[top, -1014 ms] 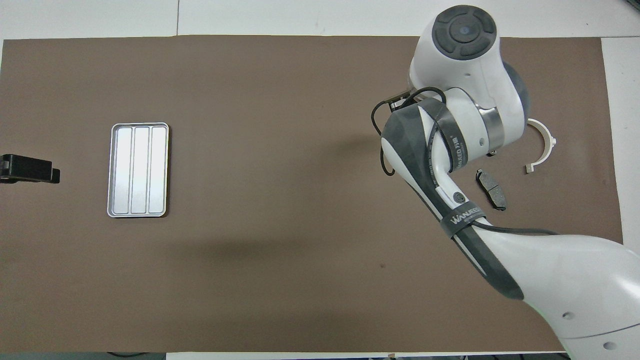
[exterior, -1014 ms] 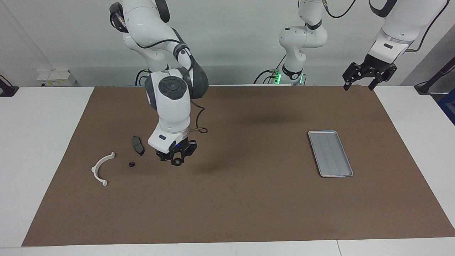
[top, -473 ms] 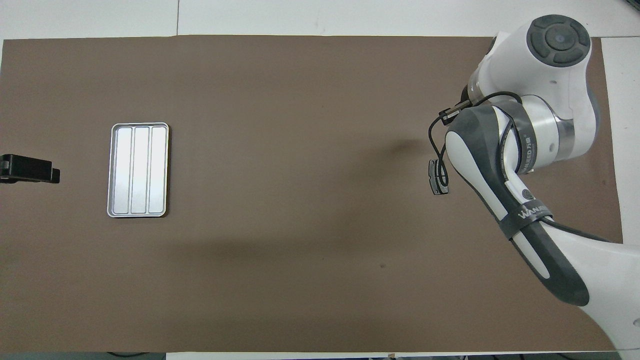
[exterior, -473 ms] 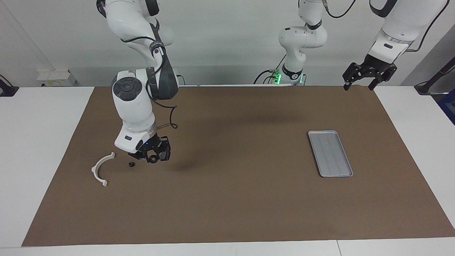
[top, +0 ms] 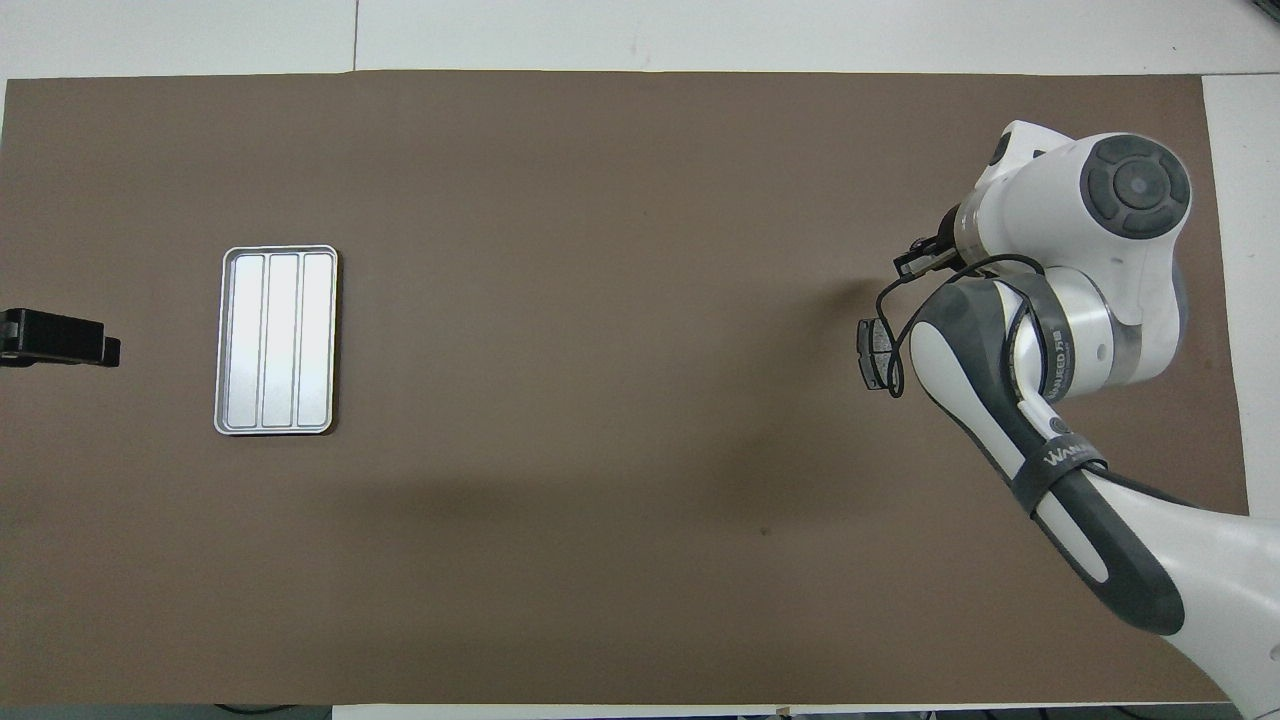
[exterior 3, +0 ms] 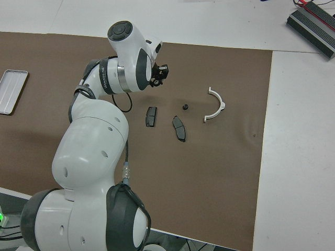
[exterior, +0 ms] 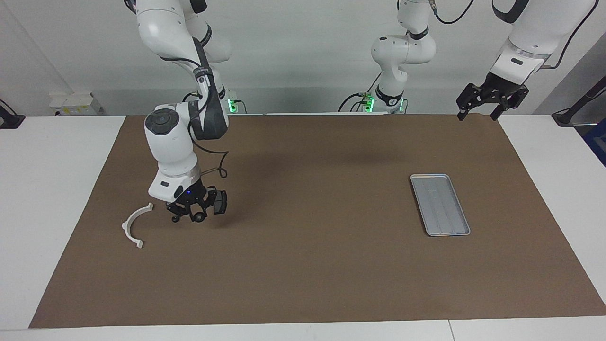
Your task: Place bearing gear from tray to pile
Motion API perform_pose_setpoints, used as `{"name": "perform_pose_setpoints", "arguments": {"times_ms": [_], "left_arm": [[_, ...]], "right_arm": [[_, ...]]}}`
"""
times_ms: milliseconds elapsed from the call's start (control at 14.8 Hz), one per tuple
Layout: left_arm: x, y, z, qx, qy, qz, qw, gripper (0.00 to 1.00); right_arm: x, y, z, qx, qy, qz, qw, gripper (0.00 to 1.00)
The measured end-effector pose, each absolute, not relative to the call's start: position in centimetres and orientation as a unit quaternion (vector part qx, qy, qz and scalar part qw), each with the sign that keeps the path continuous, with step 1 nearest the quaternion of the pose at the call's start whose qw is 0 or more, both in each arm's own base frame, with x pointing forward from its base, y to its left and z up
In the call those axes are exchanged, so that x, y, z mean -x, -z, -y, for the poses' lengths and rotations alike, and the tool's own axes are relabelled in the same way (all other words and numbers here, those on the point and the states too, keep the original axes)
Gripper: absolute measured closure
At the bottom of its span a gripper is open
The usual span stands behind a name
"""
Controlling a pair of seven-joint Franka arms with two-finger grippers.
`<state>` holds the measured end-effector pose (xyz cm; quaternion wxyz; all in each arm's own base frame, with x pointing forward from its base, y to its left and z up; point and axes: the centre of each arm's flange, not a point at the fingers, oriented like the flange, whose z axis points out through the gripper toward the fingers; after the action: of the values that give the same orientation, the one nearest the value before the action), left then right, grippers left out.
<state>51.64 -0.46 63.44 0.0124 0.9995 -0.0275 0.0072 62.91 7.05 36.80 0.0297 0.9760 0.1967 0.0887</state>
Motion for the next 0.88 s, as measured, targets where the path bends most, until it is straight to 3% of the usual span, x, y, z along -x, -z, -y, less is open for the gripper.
{"name": "perform_pose_setpoints", "arguments": {"times_ms": [879], "left_arm": [[-51.6, -63.4, 0.5, -1.0, -0.007, 0.028, 0.012, 0.0]], "right_arm": [[-61.9, -30.1, -6.1, -0.97, -0.141, -0.195, 0.024, 0.65]]}}
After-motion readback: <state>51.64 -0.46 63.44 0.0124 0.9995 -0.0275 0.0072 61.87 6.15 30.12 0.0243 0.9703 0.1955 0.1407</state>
